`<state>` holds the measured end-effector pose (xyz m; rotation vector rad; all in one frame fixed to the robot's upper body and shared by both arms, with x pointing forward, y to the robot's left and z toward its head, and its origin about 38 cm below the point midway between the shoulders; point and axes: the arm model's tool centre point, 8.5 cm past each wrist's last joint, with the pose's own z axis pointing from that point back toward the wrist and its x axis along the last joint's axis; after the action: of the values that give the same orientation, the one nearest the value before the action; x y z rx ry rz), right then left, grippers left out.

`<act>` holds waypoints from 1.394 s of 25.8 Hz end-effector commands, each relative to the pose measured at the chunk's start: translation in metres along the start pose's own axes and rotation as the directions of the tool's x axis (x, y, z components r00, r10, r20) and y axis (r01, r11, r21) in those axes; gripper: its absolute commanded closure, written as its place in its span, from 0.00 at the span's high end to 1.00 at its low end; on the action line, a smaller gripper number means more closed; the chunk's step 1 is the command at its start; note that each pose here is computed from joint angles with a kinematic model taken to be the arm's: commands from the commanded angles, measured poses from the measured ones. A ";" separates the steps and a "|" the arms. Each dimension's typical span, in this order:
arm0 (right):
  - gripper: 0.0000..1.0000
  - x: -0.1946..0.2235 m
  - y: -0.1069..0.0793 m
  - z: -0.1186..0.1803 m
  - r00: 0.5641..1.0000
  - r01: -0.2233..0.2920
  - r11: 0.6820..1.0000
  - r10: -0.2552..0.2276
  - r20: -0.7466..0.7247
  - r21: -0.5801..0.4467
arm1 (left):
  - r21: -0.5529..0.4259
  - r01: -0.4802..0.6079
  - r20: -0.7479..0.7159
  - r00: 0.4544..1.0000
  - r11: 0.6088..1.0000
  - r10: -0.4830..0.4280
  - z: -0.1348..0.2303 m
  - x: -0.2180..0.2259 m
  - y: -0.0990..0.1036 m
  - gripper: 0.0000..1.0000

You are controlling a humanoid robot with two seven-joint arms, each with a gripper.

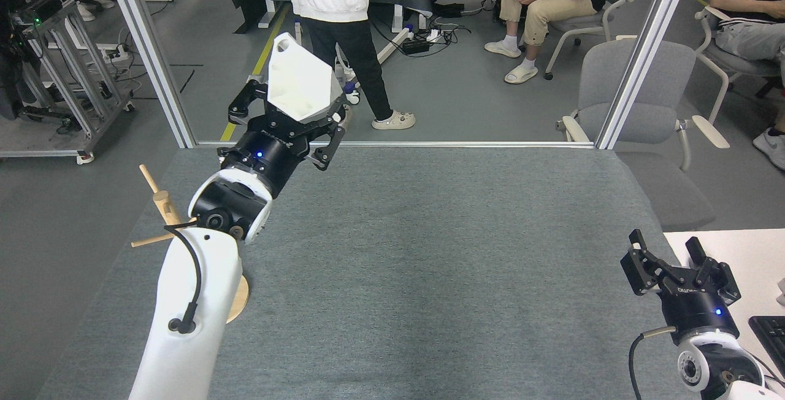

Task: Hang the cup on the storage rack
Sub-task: 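Swing the cup with the left gripper past the stand and lower it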

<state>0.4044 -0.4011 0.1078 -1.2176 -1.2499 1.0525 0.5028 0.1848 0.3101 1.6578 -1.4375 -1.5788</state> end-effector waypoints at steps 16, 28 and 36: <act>0.99 0.003 -0.004 0.000 1.000 -0.020 1.000 0.020 0.007 -0.021 | -0.115 0.199 -0.262 0.939 0.973 -0.223 0.143 -0.175 -0.042 0.24; 0.99 0.005 -0.003 -0.001 1.000 -0.011 1.000 0.011 0.013 -0.022 | -0.142 0.202 -0.300 0.924 0.969 -0.237 0.243 -0.182 -0.101 0.24; 0.99 0.002 -0.014 -0.007 1.000 -0.014 0.999 0.015 0.003 -0.046 | -0.119 0.038 -0.250 0.966 0.992 -0.067 0.260 -0.149 -0.166 0.24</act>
<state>0.4078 -0.3997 0.1180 -1.2524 -1.2722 1.0518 0.3575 0.4650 0.1936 1.8402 -1.1084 -1.3822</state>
